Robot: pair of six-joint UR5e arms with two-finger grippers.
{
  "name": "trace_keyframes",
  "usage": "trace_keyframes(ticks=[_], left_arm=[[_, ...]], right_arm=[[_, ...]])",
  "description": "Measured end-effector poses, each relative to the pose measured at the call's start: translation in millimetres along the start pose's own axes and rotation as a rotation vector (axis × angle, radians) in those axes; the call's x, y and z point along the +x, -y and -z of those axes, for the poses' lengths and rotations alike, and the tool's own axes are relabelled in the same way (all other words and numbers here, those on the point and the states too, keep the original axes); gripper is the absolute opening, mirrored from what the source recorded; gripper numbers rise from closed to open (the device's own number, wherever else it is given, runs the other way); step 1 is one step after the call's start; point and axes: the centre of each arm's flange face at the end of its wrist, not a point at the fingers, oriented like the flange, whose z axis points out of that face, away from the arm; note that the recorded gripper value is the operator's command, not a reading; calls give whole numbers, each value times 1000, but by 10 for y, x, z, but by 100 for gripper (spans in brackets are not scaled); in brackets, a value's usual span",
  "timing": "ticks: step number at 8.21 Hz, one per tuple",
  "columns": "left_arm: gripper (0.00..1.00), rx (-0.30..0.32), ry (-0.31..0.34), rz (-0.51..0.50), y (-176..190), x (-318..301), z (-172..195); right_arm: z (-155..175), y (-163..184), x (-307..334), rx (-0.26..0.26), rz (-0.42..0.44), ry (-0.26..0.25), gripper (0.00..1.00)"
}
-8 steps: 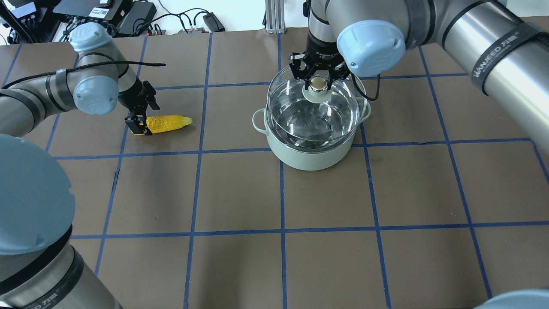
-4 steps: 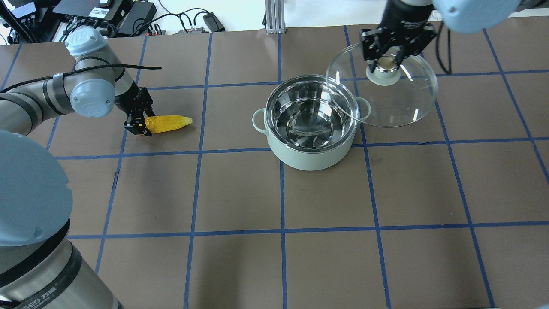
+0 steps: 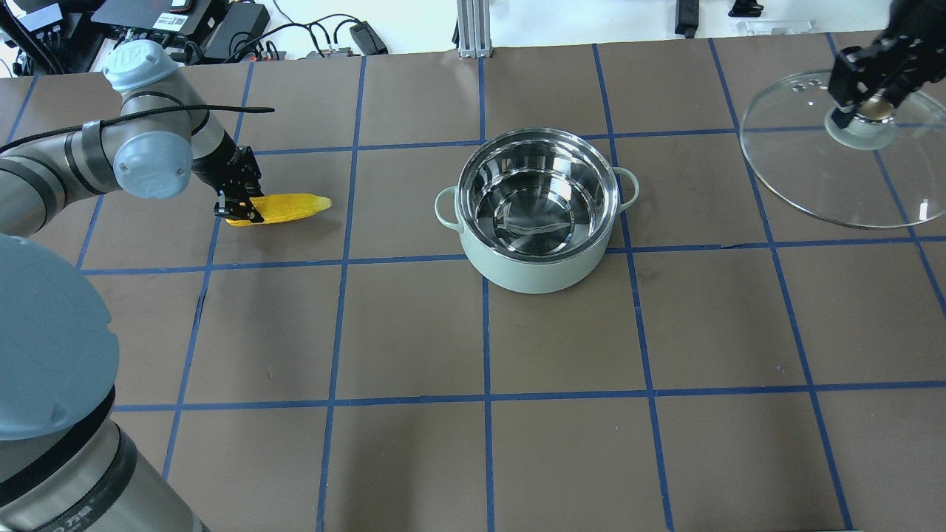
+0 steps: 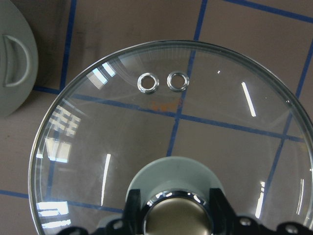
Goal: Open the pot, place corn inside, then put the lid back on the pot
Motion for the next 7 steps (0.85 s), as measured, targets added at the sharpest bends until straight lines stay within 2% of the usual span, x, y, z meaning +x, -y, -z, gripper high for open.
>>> trace_keyframes(ticks=[2, 5, 7], left_arm=[[0, -62, -79, 4, -101, -7, 370], [0, -50, -244, 40, -332, -274, 1433], [0, -38, -328, -25, -808, -459, 1909]], right_arm=[[-66, -140, 310, -17, 13, 6, 0], [-123, -130, 371, -14, 19, 21, 0], [-158, -108, 385, -17, 29, 24, 0]])
